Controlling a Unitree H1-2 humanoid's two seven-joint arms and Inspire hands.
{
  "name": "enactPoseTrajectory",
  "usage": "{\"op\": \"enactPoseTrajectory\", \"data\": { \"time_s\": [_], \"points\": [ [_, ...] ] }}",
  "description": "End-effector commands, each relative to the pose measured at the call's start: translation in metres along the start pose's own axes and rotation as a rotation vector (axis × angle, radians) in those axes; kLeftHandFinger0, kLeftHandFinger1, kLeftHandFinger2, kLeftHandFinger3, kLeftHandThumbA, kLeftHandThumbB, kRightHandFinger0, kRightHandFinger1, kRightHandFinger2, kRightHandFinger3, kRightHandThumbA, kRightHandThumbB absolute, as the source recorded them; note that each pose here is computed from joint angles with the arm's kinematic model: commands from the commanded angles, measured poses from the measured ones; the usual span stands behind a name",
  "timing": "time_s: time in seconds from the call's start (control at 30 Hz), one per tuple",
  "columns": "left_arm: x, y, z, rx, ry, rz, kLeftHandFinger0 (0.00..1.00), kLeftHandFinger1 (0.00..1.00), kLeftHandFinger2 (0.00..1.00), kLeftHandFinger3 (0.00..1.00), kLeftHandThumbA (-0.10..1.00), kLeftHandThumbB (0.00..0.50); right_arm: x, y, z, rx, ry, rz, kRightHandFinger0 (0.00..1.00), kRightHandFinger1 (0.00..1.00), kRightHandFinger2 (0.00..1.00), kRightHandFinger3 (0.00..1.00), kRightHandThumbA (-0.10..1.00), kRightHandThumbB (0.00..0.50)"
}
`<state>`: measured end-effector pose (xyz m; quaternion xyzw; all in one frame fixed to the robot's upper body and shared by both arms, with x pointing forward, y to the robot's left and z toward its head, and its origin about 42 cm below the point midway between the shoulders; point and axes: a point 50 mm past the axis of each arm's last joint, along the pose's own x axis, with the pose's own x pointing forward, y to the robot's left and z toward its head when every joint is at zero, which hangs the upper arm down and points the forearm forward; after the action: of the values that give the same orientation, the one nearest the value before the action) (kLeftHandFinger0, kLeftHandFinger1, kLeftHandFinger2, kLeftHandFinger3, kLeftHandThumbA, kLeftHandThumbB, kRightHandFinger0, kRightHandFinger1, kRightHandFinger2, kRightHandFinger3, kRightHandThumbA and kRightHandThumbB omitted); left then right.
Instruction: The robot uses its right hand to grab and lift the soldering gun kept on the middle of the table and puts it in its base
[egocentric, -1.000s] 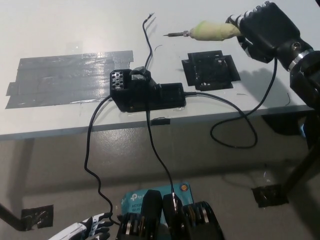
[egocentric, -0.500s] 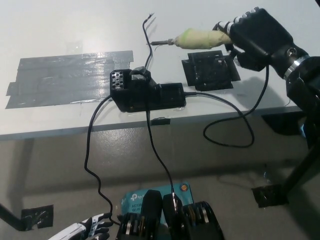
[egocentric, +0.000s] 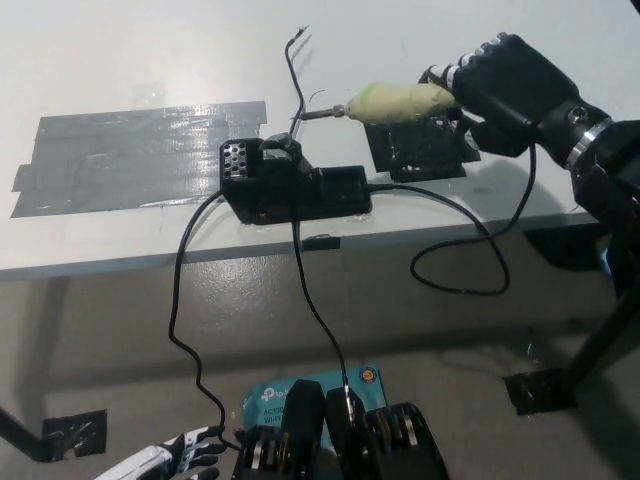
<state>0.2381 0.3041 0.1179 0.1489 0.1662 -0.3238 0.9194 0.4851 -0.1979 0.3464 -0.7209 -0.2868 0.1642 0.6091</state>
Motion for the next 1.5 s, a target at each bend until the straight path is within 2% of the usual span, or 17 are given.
{"op": "enactPoseTrajectory", "data": {
  "time_s": [0.0,0.1,0.13,0.17,0.27,0.4,0.5,0.57,0.73,0.87,0.93,1.03,1.1,1.13,1.2,1.27,1.47],
  "points": [
    [-0.004,0.007,0.01,0.028,-0.016,-0.011,1.0,1.0,1.0,1.0,0.63,0.129,0.004,-0.02,-0.004,-0.063,-0.007,-0.042,0.0,0.0,0.36,0.23,-0.1,0.034],
    [-0.003,0.007,0.011,0.021,-0.027,-0.012,1.0,1.0,1.0,1.0,0.62,0.13,0.005,-0.018,-0.003,-0.052,-0.026,-0.058,0.0,0.0,0.3,0.2,-0.1,0.065],
    [-0.003,0.007,0.011,0.027,-0.017,-0.007,1.0,1.0,1.0,1.0,0.62,0.134,0.006,-0.016,0.0,-0.054,-0.032,-0.058,0.0,0.0,0.31,0.06,-0.1,0.101],
    [-0.002,0.007,0.01,0.023,-0.016,-0.012,1.0,1.0,1.0,1.0,0.62,0.14,0.007,-0.014,0.001,-0.066,-0.033,-0.054,0.0,0.0,0.33,0.06,-0.1,0.108],
    [-0.002,0.006,0.009,0.026,-0.014,-0.016,1.0,1.0,1.0,1.0,0.64,0.143,0.009,-0.008,0.002,-0.099,-0.039,-0.037,0.0,0.02,0.38,0.08,-0.1,0.098],
    [-0.001,0.005,0.012,0.03,-0.018,-0.019,1.0,1.0,1.0,1.0,0.61,0.136,0.012,-0.002,0.005,-0.123,-0.024,-0.062,0.0,0.0,0.27,0.14,-0.1,0.072],
    [-0.002,0.005,0.011,0.038,-0.019,-0.015,1.0,1.0,1.0,1.0,0.62,0.139,0.015,-0.003,0.008,-0.117,-0.029,-0.071,0.0,0.0,0.26,0.01,-0.1,0.068],
    [-0.001,0.006,0.012,0.043,-0.011,-0.014,1.0,1.0,1.0,1.0,0.64,0.175,0.018,-0.001,0.007,-0.112,-0.032,-0.08,0.0,0.0,0.27,0.0,-0.1,0.076],
    [-0.001,0.004,0.011,0.032,-0.019,-0.028,1.0,1.0,1.0,1.0,0.62,0.135,0.021,0.007,0.008,-0.099,-0.037,-0.071,0.0,0.0,0.33,0.09,-0.1,0.057],
    [-0.001,0.004,0.01,0.035,-0.013,-0.023,1.0,1.0,1.0,1.0,0.61,0.133,0.025,0.01,0.006,-0.103,-0.018,-0.054,0.0,0.01,0.34,0.09,-0.1,0.025],
    [-0.002,0.001,0.01,0.019,-0.011,-0.027,1.0,1.0,1.0,1.0,0.6,0.126,0.023,0.009,0.008,-0.101,-0.012,-0.064,0.0,0.01,0.34,0.01,-0.1,0.038],
    [-0.003,0.001,0.01,0.02,-0.004,-0.025,1.0,1.0,1.0,1.0,0.6,0.122,0.027,0.008,0.007,-0.091,-0.007,-0.057,0.0,0.11,0.47,0.03,-0.1,0.0],
    [-0.004,-0.001,0.01,0.027,-0.001,-0.028,1.0,1.0,1.0,1.0,0.61,0.121,0.026,0.011,0.007,-0.088,-0.012,-0.05,0.0,0.12,0.48,0.03,-0.1,0.017],
    [-0.004,-0.001,0.01,0.025,-0.004,-0.024,1.0,1.0,1.0,1.0,0.61,0.12,0.026,0.01,0.009,-0.096,-0.017,-0.051,0.0,0.12,0.48,0.02,-0.1,0.059],
    [-0.004,-0.003,0.009,0.016,-0.002,-0.034,1.0,1.0,1.0,1.0,0.61,0.133,0.024,0.015,0.011,-0.098,-0.022,-0.054,0.0,0.1,0.46,0.04,-0.1,0.058],
    [-0.004,-0.005,0.006,0.027,0.009,-0.037,1.0,1.0,1.0,1.0,0.64,0.155,0.023,0.02,0.015,-0.103,-0.015,-0.024,0.0,0.08,0.44,0.07,-0.1,0.001],
    [-0.005,-0.008,0.003,0.011,0.018,-0.05,1.0,1.0,1.0,1.0,0.65,0.14,0.026,0.027,0.019,-0.144,-0.043,-0.046,0.0,0.03,0.37,0.15,-0.1,0.0]
  ]
}}
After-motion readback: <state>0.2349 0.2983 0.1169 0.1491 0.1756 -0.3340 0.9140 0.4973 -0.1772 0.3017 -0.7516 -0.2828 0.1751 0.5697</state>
